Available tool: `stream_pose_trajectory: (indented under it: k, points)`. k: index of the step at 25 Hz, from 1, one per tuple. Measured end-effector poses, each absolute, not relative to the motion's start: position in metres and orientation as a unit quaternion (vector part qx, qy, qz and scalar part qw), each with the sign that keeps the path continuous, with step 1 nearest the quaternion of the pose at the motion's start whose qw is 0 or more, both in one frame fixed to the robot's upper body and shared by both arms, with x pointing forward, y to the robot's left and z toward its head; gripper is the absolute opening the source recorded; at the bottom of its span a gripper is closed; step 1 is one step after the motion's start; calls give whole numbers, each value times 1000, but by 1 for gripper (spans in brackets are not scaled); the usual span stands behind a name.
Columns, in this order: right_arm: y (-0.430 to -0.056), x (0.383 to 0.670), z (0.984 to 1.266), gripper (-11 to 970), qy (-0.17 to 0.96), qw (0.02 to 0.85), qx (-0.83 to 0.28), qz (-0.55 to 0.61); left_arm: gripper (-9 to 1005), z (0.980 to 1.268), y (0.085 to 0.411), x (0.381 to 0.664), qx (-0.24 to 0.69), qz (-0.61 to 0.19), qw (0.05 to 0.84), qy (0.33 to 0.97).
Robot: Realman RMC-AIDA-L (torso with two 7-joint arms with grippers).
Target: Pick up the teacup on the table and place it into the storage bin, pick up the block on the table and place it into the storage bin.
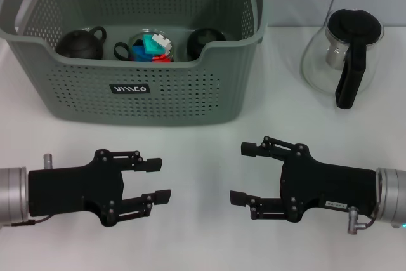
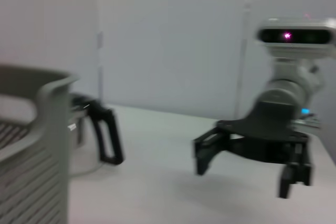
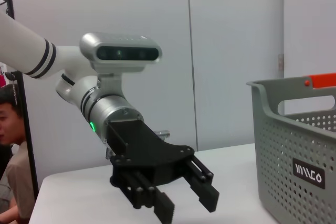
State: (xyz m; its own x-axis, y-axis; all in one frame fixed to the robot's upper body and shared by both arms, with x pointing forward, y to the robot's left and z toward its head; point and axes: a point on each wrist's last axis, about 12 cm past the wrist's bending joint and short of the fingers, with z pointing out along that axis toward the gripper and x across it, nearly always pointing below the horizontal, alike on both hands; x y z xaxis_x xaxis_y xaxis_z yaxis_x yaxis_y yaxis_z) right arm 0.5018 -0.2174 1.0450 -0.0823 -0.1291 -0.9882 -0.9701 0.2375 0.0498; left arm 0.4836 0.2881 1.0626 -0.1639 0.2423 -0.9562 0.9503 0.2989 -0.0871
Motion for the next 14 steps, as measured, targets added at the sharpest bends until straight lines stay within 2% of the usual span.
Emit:
stream_pose_trajectory:
  k: [6, 11, 14]
  points:
    - [-217, 502, 1047, 897, 602, 503, -456, 420, 591, 1056, 288, 479, 441, -382, 468, 664]
    - [-217, 502, 1047, 897, 600, 503, -459, 419, 815, 1053, 288, 472, 463, -366, 486, 645]
    - [-217, 501, 1046, 897, 601, 502, -459, 419, 815, 1053, 288, 471, 464, -367, 488, 642]
